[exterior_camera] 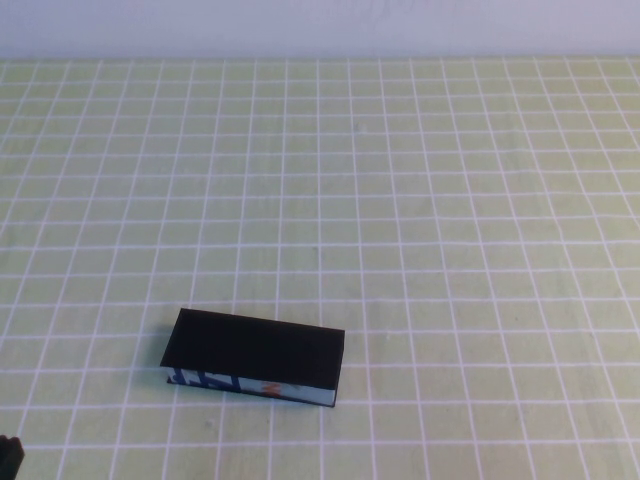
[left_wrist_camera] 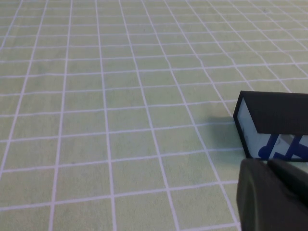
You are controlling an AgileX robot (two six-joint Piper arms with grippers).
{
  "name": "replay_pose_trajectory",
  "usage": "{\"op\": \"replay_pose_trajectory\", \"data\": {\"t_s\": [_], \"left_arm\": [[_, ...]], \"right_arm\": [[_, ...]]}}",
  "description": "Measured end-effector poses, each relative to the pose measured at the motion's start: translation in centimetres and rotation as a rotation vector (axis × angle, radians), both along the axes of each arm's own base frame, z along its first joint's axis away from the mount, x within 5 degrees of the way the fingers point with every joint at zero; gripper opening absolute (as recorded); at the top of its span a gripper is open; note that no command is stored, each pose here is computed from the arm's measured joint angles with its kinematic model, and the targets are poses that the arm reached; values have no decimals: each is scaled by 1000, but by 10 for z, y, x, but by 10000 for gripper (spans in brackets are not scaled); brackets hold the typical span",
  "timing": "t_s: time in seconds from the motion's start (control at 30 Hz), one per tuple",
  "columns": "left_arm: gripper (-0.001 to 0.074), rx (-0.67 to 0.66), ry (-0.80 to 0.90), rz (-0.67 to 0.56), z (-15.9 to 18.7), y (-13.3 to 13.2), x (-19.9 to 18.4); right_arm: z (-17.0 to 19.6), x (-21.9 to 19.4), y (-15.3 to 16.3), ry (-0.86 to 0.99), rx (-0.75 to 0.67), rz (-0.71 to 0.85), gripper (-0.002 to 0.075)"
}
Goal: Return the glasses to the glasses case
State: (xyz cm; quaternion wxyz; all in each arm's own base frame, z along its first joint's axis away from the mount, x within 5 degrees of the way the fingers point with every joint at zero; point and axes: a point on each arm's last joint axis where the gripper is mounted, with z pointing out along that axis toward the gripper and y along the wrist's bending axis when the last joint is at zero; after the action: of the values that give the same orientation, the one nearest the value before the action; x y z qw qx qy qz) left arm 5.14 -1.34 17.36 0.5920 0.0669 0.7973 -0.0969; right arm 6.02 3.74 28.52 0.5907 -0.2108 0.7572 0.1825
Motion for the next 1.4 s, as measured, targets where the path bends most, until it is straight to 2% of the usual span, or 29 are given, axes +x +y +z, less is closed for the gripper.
{"op": "replay_pose_trajectory", "data": {"t_s": [0.73, 0.83, 1.17, 1.4], "left_arm": [[-3, 0, 0, -1, 0, 0, 0], [-3, 0, 0, -1, 0, 0, 0], [-3, 0, 0, -1, 0, 0, 0], [-3, 0, 0, -1, 0, 0, 0]], "right_arm": [[0, -1, -1, -2, 10, -10, -18], [2, -2, -7, -9, 44, -76, -18], [-2, -8, -32, -61, 102, -455, -18], [-48, -11, -40, -52, 94, -610, -18]]}}
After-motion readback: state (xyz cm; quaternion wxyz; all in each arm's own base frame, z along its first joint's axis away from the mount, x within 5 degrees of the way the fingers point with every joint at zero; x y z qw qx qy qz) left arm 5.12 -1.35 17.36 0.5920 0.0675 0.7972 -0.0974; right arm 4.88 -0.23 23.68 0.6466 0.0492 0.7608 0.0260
